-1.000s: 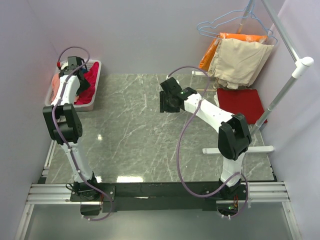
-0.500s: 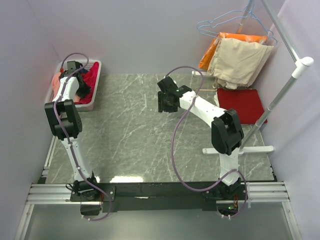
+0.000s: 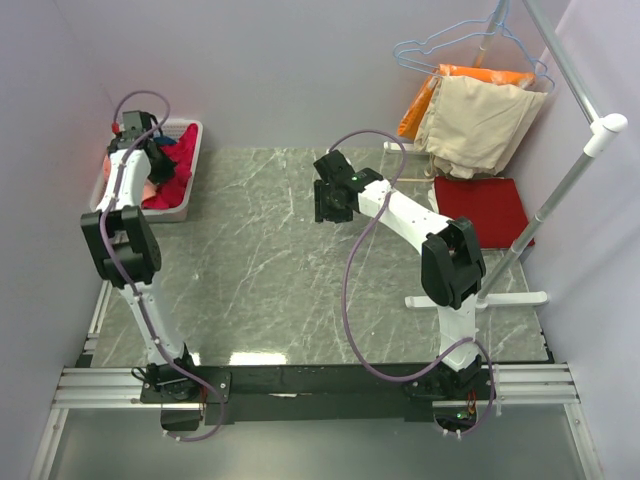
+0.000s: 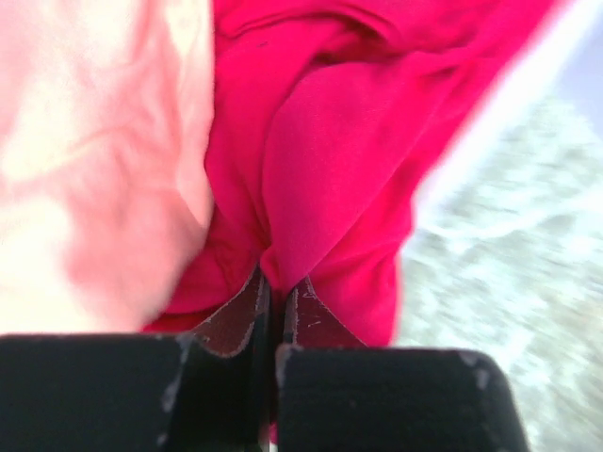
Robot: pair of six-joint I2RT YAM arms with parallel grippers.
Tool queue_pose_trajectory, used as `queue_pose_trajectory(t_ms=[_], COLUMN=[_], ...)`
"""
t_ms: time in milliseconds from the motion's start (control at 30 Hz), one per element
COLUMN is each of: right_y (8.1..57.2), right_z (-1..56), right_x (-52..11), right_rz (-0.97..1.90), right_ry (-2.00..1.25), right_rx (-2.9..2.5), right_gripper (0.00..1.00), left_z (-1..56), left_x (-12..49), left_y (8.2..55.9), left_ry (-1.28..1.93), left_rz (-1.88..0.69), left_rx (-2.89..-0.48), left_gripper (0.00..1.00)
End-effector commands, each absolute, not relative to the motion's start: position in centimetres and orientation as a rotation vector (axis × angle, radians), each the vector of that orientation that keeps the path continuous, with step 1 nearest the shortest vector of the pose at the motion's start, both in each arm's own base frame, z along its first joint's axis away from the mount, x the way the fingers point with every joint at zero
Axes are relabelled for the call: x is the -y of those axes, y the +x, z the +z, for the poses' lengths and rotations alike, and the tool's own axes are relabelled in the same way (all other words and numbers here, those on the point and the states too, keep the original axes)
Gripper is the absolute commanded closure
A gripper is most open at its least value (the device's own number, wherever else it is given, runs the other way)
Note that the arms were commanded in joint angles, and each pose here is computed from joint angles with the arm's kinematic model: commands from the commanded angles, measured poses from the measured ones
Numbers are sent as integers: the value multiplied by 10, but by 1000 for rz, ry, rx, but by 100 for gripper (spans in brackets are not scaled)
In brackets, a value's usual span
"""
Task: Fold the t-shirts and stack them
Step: Grab the tshirt from the pile
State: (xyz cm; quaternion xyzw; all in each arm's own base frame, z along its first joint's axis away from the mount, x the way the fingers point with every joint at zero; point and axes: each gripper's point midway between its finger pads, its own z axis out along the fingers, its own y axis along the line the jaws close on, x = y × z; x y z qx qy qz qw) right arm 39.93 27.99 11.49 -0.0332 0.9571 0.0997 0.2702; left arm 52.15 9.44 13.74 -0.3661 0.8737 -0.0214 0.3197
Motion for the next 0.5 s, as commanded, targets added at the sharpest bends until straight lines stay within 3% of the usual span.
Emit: queue_pose_trajectory(t_ms=[0, 467], right_y=[406, 434], right_z=[123, 171], right_x=[-281, -227], right_rz=[279, 248], right_ry=[-76, 153], right_rx=[-2560, -2419], right_gripper=[46, 46], left_z=[285, 469], left_x=[-66, 56], left_y=[523, 449], left_ry=[-760, -230], left_rz=[-303, -830], left_rx=[-1989, -1640], left_gripper=[99, 99])
